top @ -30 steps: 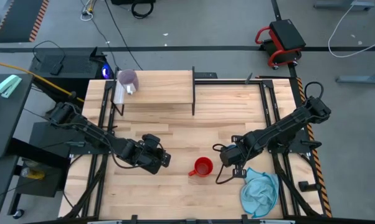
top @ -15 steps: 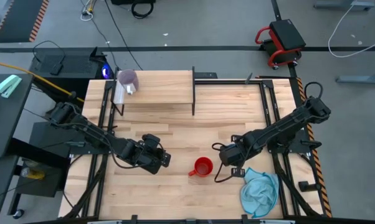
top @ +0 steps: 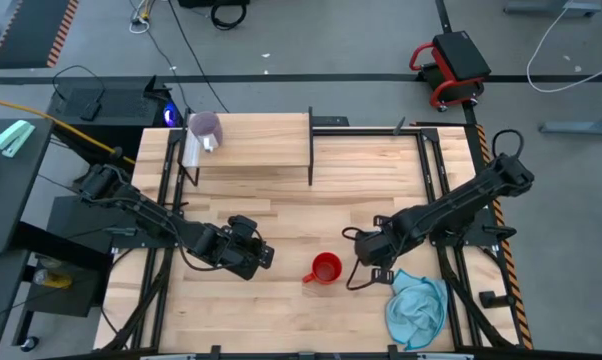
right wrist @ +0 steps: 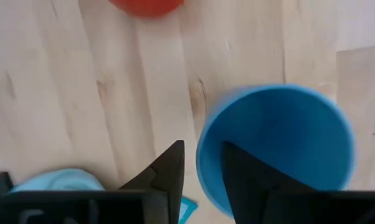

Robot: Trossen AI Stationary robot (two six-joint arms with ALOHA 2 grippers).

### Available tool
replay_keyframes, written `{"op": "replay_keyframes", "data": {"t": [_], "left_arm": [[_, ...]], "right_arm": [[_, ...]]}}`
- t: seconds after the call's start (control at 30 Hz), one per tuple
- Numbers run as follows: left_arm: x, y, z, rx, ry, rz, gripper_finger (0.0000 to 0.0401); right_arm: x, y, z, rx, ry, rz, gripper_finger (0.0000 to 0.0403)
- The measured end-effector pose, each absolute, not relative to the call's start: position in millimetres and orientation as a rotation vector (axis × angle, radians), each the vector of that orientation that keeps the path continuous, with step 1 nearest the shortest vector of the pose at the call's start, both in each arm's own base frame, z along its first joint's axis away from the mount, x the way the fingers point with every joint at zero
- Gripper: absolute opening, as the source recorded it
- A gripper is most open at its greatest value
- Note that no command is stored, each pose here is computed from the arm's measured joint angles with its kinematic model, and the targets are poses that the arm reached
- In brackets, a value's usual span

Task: Stack small to large cups/mugs on shelf
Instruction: Put the blue cup on the shelf

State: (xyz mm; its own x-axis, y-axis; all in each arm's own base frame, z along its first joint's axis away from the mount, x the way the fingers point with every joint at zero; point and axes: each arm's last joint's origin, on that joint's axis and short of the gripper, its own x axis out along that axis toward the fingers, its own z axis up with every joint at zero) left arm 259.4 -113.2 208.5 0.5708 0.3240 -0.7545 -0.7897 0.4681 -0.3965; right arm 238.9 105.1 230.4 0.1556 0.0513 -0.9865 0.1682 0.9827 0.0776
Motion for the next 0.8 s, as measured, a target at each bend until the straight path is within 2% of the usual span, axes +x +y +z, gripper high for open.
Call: {"op": "replay_keyframes", "data": {"t": [0.23,0.43,0.8], "left_arm": [[259,-113,209,-0.817,0.656,0.746,0.0066],[259,-113,209,-0.816,0.656,0.746,0.0063],[259,-113,208,-0.821,0.667,0.741,0.0070]], "right_arm": [[231,101,264,0.201,1.332,-0.103,0.0110],[226,88,282,0.142,1.362,-0.179,0.0110],[231,41,260,0.230,1.486,-0.187,0.0110]]}}
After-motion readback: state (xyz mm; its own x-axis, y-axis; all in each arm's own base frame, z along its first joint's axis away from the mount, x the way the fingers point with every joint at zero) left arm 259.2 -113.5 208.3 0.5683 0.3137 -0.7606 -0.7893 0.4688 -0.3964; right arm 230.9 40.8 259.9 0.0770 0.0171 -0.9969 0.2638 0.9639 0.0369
